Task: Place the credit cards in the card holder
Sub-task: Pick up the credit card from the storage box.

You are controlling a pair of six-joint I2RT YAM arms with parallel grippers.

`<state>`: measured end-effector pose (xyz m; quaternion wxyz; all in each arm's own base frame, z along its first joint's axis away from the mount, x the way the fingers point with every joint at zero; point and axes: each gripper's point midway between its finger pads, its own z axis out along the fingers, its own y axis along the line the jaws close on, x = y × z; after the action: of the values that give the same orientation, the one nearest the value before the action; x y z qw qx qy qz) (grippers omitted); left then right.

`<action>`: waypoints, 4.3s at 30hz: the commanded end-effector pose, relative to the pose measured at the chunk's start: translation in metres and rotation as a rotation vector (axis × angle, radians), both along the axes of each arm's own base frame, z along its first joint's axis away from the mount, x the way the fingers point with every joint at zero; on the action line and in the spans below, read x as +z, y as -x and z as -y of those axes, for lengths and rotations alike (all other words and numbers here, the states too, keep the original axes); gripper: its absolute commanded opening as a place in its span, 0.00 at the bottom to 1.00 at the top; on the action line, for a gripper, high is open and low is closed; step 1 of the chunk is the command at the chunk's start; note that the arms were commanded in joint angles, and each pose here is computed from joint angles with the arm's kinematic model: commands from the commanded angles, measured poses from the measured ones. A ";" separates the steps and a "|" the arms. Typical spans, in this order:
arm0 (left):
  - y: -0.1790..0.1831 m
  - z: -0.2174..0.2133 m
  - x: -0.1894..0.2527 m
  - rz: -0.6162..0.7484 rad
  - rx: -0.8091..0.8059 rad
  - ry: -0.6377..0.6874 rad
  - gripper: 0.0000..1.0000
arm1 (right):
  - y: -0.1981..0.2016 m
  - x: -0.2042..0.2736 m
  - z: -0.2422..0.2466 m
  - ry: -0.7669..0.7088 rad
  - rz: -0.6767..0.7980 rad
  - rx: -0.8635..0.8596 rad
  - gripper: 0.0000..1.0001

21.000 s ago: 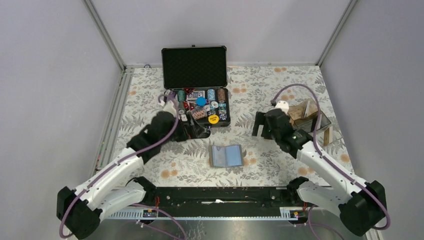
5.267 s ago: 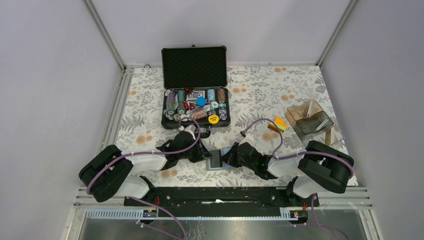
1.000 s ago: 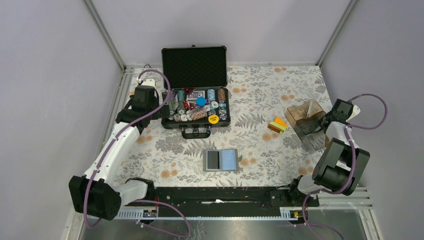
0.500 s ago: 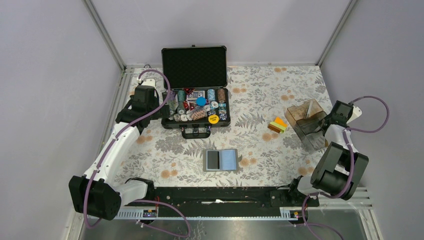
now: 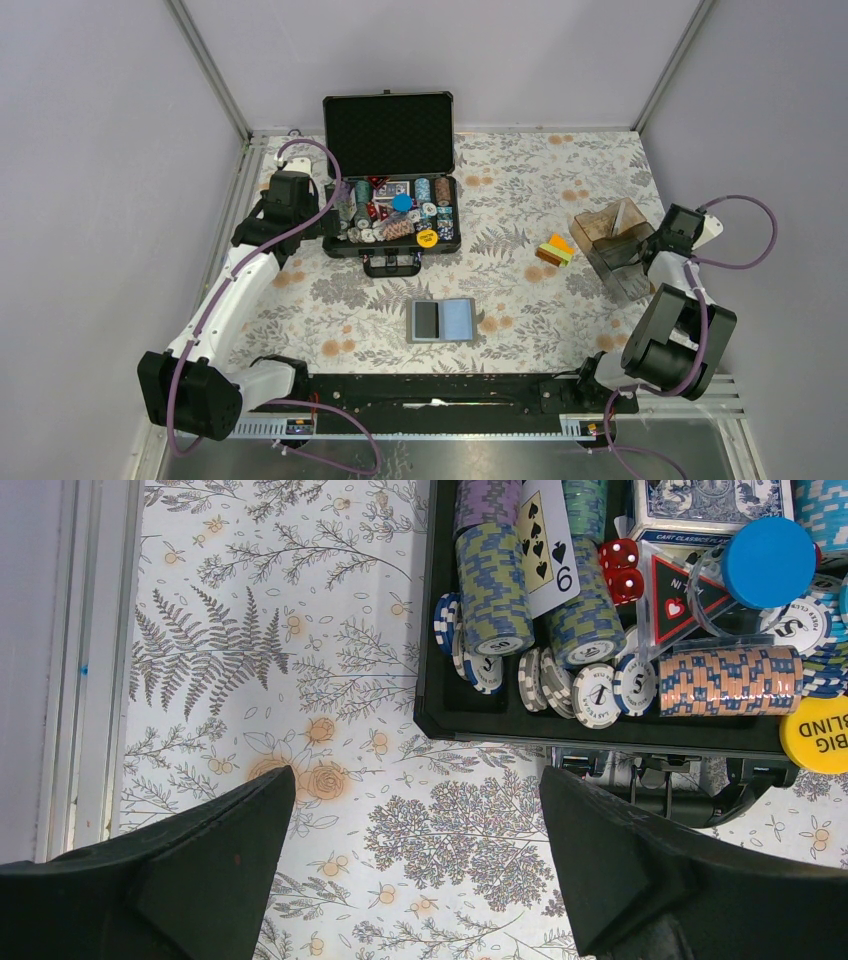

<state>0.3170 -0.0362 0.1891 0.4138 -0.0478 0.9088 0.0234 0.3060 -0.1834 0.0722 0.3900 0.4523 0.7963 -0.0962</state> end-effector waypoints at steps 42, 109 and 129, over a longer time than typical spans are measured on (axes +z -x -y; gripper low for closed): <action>-0.006 0.007 0.007 0.045 -0.020 0.024 0.99 | -0.001 0.002 -0.008 0.128 -0.065 0.029 0.43; -0.003 0.010 0.008 0.053 -0.029 0.017 0.99 | -0.022 -0.020 -0.017 0.079 0.025 0.034 0.29; -0.003 0.010 0.007 0.053 -0.031 0.021 0.99 | -0.026 0.019 -0.012 0.127 0.095 0.023 0.29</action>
<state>0.3135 -0.0431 0.1828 0.4069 -0.0365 0.9125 0.0179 0.3233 -0.1672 0.0656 0.4281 0.4230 0.7899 -0.1176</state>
